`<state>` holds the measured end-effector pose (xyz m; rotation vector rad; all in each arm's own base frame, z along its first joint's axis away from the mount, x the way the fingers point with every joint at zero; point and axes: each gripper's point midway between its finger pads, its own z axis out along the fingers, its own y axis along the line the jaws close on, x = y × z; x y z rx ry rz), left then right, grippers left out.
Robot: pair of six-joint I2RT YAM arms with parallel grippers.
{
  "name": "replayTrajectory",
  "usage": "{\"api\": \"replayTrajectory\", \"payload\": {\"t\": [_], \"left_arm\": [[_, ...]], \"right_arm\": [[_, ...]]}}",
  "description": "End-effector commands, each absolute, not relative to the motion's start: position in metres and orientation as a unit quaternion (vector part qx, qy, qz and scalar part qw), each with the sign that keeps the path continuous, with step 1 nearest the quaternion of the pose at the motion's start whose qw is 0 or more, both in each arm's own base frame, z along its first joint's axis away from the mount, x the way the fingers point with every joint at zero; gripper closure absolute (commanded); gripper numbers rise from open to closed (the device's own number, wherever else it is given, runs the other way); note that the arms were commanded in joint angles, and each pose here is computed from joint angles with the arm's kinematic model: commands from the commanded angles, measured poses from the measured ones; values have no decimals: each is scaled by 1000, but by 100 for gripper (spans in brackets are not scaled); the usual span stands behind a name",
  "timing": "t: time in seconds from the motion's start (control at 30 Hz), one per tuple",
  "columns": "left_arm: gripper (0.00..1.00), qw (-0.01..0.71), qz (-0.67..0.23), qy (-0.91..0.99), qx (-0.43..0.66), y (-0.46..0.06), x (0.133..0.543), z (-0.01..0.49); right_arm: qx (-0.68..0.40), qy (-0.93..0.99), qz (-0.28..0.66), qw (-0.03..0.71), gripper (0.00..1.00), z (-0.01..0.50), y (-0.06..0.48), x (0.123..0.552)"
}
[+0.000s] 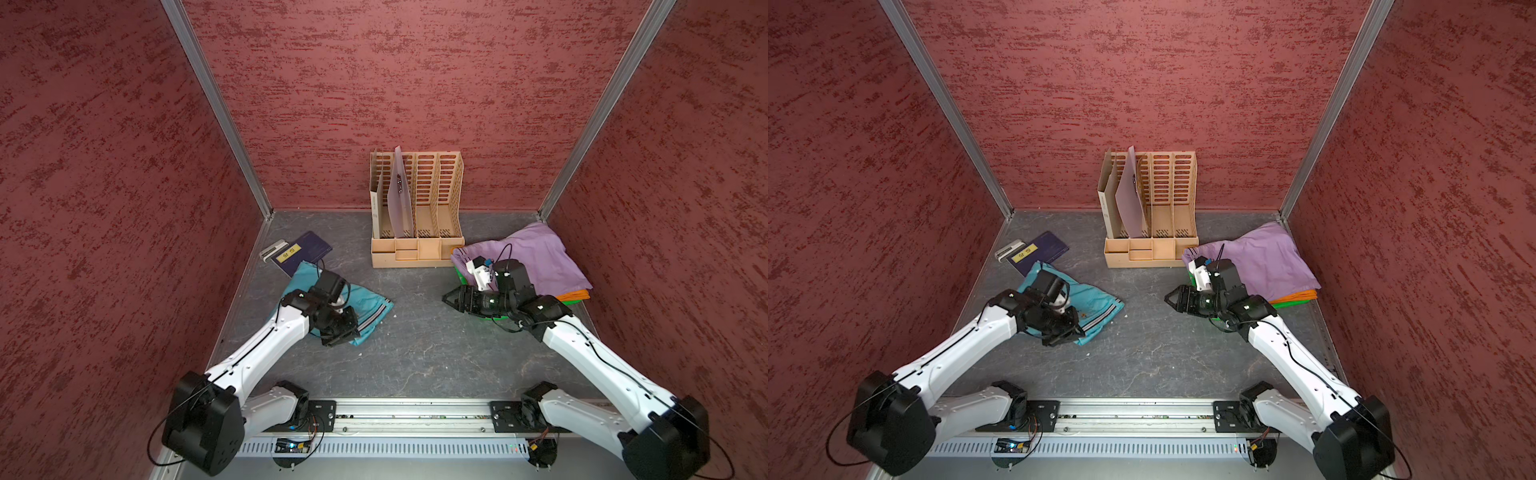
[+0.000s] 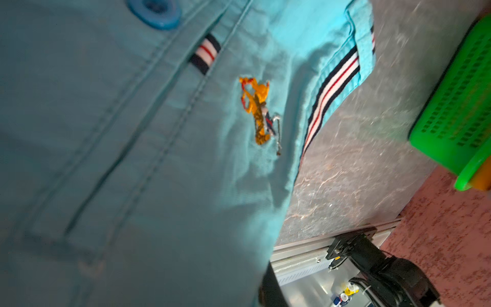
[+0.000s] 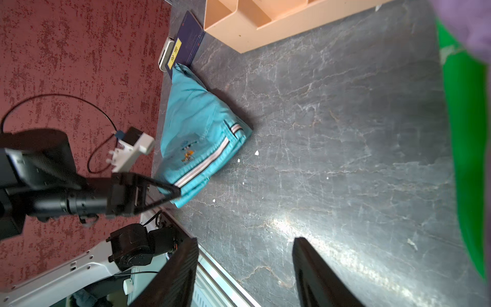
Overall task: Put the folded long pants in the basket
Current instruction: Place the long pant in the basket.
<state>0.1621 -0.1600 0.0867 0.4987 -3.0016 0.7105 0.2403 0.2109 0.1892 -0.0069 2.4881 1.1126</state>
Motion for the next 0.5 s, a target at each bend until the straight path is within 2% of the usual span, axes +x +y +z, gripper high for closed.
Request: {"api": "replayTrajectory", "payload": {"t": [0.0, 0.03, 0.1, 0.13, 0.2, 0.27, 0.4, 0.47], "left_arm": [[85, -27, 272, -943, 188, -194, 165, 85], [80, -24, 287, -942, 174, -208, 160, 84], [52, -14, 300, -942, 147, -231, 154, 84], [42, -12, 306, -944, 122, -244, 153, 90], [31, -18, 295, -953, 72, -260, 154, 106], [25, -39, 264, -964, 21, -268, 158, 123], [23, -68, 170, -982, -53, -265, 172, 133], [22, -61, 133, -986, -76, -263, 174, 127]], "right_arm": [[10, 887, 415, 200, 36, 189, 220, 242], [14, 889, 412, 199, 36, 186, 220, 241], [22, 894, 404, 192, 35, 179, 218, 241], [24, 897, 400, 187, 35, 175, 218, 240], [27, 900, 393, 186, 35, 172, 215, 240], [30, 901, 387, 192, 35, 172, 212, 240], [38, 915, 349, 202, 35, 168, 200, 242], [40, 921, 329, 204, 34, 167, 195, 243]]}}
